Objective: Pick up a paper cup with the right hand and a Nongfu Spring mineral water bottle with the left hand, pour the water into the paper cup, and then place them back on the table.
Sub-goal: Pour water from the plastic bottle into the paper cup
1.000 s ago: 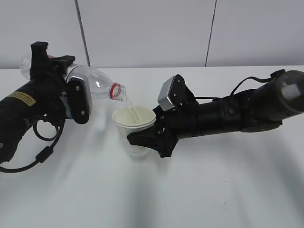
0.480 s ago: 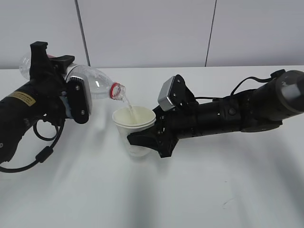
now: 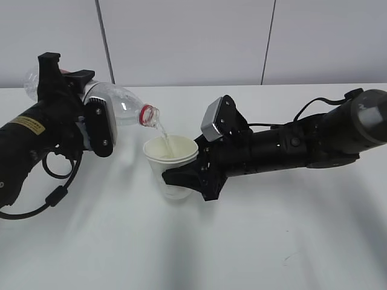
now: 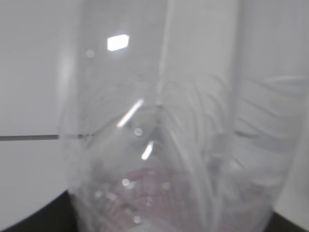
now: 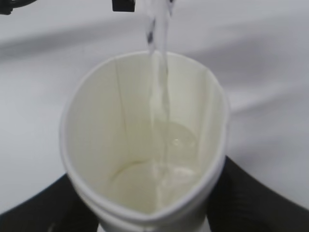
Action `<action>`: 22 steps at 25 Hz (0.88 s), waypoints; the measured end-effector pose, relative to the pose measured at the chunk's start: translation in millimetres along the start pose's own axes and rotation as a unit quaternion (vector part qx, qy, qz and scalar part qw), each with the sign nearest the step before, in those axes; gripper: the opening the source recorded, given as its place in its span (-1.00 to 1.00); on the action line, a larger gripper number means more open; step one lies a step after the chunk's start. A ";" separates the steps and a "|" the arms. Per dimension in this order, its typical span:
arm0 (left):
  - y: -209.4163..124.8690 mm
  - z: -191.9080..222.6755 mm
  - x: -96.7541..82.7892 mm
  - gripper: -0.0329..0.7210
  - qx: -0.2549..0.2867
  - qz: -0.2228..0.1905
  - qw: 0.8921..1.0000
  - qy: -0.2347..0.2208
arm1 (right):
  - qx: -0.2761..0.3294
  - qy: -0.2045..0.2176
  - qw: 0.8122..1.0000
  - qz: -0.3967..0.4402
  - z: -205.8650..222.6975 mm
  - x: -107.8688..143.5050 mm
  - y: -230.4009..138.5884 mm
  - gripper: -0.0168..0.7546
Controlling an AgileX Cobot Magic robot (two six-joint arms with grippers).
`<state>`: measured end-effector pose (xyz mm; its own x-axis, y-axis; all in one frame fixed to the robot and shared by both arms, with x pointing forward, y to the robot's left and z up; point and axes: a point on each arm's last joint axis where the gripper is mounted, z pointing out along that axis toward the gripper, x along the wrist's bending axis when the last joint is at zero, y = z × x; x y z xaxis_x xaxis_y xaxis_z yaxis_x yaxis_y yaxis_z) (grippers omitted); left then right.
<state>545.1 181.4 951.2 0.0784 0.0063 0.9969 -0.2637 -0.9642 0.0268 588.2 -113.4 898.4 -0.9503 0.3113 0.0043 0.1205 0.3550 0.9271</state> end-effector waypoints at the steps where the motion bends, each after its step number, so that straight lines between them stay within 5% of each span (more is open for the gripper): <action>1: 0.0 0.0 0.1 0.08 0.000 0.000 1.000 0.001 | 0.000 0.000 1.000 0.000 0.0 0.0 0.0 0.17; 22: -1.9 0.0 0.3 0.08 0.010 -0.007 1.000 0.002 | 0.002 -0.001 1.000 0.000 0.0 -0.2 -0.3 0.17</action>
<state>545.6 183.2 951.4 0.0784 0.0198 0.9967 -0.2431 -0.9692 0.0384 588.4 -113.5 898.1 -0.9496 0.3135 0.0034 0.1214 0.3578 0.9259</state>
